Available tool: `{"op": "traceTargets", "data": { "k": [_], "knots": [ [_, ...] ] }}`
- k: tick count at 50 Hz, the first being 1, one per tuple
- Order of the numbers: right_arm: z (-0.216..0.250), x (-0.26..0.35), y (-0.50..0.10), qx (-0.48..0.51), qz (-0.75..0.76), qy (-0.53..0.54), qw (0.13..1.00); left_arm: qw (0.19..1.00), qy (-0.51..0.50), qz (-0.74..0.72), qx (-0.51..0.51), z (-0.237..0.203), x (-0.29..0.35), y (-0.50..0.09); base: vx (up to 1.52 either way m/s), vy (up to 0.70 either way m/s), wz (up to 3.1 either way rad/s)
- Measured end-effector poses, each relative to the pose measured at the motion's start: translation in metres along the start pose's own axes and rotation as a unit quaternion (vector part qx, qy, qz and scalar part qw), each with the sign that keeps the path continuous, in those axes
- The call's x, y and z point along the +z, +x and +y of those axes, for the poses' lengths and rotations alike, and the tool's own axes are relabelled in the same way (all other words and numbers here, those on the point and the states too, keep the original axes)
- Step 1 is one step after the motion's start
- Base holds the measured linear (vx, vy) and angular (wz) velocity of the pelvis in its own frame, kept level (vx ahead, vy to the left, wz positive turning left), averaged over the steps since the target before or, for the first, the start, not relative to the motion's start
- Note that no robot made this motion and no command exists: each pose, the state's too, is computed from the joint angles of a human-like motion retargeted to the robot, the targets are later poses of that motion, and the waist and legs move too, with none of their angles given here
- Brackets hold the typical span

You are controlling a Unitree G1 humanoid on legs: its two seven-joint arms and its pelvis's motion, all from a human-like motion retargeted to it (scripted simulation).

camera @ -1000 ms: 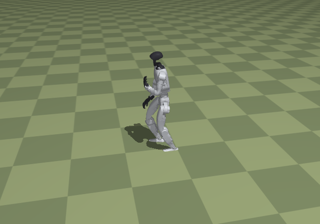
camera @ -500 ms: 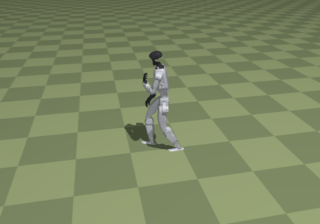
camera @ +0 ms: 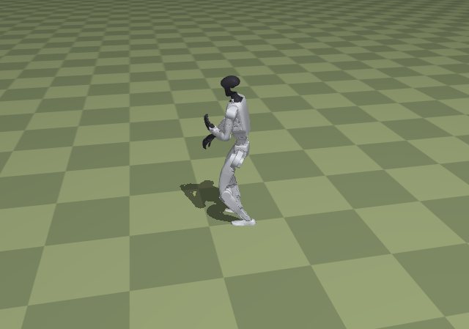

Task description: Sport exercise

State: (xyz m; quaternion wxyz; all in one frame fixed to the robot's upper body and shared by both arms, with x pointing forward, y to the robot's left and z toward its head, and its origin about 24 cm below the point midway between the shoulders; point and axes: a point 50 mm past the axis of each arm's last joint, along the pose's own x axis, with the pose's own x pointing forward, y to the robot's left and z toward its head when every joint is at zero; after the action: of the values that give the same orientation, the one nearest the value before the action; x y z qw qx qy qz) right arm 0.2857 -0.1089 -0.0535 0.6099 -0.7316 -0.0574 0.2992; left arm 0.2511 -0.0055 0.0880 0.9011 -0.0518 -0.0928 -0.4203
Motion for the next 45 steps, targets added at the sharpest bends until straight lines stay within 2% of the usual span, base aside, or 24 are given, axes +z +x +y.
{"op": "traceTargets", "data": {
  "k": [13, 30, 45],
  "knots": [
    [0.029, 0.002, -0.014, 0.044, -0.013, -0.043, 0.998, 0.994, 0.107, -0.016, 0.019, 0.011, 0.005, -0.007, 0.18, 0.0, -0.08],
    [0.046, 0.001, -0.026, 0.06, 0.027, 0.058, 0.996, 0.998, 0.05, 0.007, 0.04, 0.015, -0.005, -0.025, 0.07, -0.02, -0.03],
    [0.062, 0.004, -0.035, 0.114, 0.027, 0.075, 0.99, 0.997, 0.074, 0.034, 0.0, 0.014, -0.013, -0.021, 0.0, 0.05, -0.22]
  ]
}}
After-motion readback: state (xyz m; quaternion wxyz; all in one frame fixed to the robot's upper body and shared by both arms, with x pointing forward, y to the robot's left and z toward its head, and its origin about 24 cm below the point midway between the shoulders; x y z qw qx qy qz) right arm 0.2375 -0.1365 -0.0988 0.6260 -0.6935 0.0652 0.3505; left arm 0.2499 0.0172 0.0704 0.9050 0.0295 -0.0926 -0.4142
